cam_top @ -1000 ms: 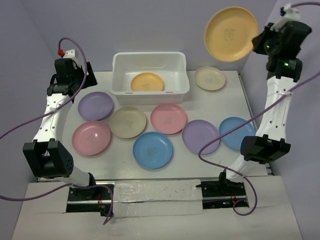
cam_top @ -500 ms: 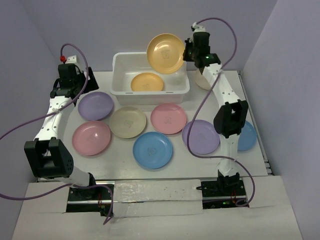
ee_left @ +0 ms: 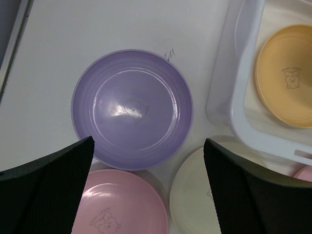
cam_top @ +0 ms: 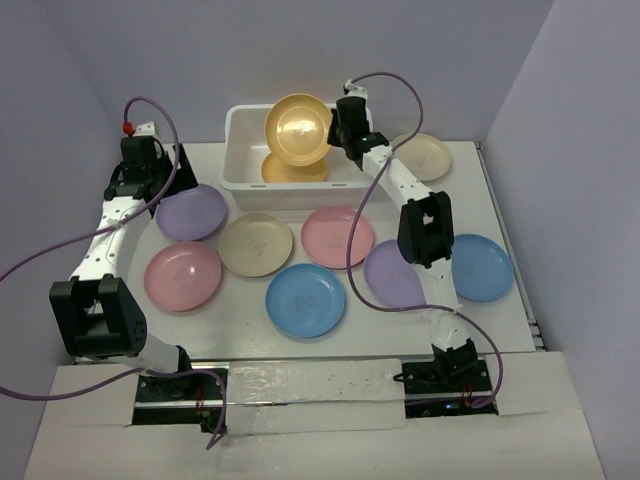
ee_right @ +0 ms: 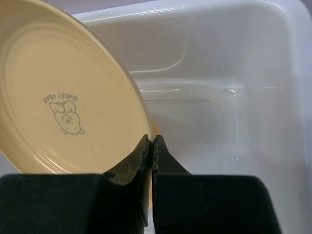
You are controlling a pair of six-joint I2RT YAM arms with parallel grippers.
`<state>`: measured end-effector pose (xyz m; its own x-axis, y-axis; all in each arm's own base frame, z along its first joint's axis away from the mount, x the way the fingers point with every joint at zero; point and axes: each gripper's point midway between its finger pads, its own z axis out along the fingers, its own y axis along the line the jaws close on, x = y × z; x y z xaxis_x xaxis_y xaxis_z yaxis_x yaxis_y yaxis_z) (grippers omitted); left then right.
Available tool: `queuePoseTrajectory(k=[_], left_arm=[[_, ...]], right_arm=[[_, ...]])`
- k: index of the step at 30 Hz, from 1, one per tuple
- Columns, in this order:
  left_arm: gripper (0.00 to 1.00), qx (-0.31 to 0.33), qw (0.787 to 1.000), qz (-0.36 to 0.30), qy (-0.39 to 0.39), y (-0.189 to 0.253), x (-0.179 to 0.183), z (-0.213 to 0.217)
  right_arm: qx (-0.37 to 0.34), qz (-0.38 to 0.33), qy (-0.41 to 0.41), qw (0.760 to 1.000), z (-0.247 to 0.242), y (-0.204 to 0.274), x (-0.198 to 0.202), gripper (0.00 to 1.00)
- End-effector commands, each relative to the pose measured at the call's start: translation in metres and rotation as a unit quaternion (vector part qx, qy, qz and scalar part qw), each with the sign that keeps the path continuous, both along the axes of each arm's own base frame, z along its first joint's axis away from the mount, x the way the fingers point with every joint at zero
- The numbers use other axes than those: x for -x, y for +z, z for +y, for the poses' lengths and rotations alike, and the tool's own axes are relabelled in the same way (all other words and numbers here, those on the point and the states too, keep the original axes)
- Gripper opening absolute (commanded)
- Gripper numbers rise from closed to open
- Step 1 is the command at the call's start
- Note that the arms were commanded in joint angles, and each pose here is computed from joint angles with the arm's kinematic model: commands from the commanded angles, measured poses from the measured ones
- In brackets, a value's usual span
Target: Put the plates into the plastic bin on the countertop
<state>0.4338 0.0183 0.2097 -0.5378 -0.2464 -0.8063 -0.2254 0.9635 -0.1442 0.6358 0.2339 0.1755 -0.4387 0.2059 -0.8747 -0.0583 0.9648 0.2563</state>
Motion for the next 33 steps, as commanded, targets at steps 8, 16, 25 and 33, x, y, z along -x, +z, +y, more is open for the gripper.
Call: queuePoseTrajectory(k=[8, 16, 25, 33], left_arm=[[0.99, 0.013, 1.000, -0.001, 0.000, -0.005, 0.010, -0.002], [0.99, 0.046, 0.998, 0.031, 0.020, -0.028, 0.015, 0.014], [0.99, 0.129, 0.984, 0.080, 0.094, -0.065, 0.015, 0.101], [0.94, 0.154, 0.980, 0.113, 0.053, -0.113, -0.001, 0.096]], right_arm=[[-0.047, -0.048, -0.007, 0.998, 0.021, 0.005, -0.025, 0.06], [-0.066, -0.042, 0.037, 0.996, 0.039, 0.003, -0.021, 0.78], [-0.096, -0.101, 0.113, 0.984, 0.053, 0.115, 0.022, 1.00], [-0.059, -0.145, 0.114, 0.981, 0.001, 0.205, 0.079, 1.00]])
